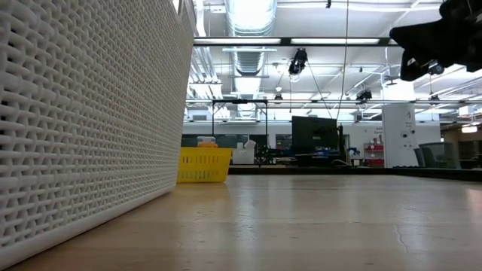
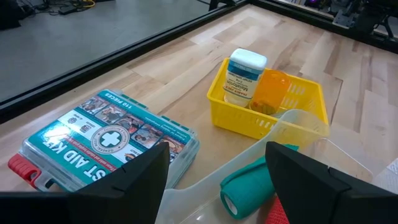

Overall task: Pick & place medical supplies in basket/bin
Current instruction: Return to Home Position

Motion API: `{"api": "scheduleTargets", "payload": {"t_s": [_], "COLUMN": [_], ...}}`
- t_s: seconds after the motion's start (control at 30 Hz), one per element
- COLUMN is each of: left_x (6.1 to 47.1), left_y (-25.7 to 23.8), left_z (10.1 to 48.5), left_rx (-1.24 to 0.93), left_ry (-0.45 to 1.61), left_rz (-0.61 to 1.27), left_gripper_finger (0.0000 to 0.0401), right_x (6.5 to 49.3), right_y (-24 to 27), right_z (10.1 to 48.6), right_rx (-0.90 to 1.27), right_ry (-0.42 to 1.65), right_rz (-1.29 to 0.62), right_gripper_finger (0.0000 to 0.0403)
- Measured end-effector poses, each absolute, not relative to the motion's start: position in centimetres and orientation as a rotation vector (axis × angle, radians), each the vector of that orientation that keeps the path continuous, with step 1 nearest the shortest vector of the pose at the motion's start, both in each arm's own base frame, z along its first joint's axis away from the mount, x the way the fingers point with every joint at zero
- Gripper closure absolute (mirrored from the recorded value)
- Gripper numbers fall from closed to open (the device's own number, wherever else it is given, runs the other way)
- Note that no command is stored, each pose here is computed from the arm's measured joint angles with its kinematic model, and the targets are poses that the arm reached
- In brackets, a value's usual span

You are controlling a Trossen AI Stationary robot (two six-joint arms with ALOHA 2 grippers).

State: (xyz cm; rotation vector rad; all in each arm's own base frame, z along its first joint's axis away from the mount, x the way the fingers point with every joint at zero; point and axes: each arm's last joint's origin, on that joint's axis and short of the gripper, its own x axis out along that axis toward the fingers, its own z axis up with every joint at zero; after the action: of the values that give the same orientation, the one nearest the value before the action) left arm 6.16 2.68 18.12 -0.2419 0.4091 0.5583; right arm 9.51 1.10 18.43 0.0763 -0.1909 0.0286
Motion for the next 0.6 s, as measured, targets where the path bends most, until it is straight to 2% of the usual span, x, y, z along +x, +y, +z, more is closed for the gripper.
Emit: {"api": "scheduleTargets", "payload": {"t_s": [0.23,0.6], "left_x": [6.2,6.2], "left_y": [2.7,2.7], "left_z": [18.1,18.1], "left_rx": [-0.242,-0.242], "left_ry": [0.409,0.409], "left_rz": [0.559,0.558], "left_gripper_finger": [0.013,0.013], "right_x": [9.7,9.7], "right_y": [1.1,1.2], "right_z": [16.9,16.8], "right_rx": [0.122,0.135], "right_ry": [-0.028,-0.017], "right_rz": [0.028,0.043], "right_gripper_finger": [0.0394,0.0394]}}
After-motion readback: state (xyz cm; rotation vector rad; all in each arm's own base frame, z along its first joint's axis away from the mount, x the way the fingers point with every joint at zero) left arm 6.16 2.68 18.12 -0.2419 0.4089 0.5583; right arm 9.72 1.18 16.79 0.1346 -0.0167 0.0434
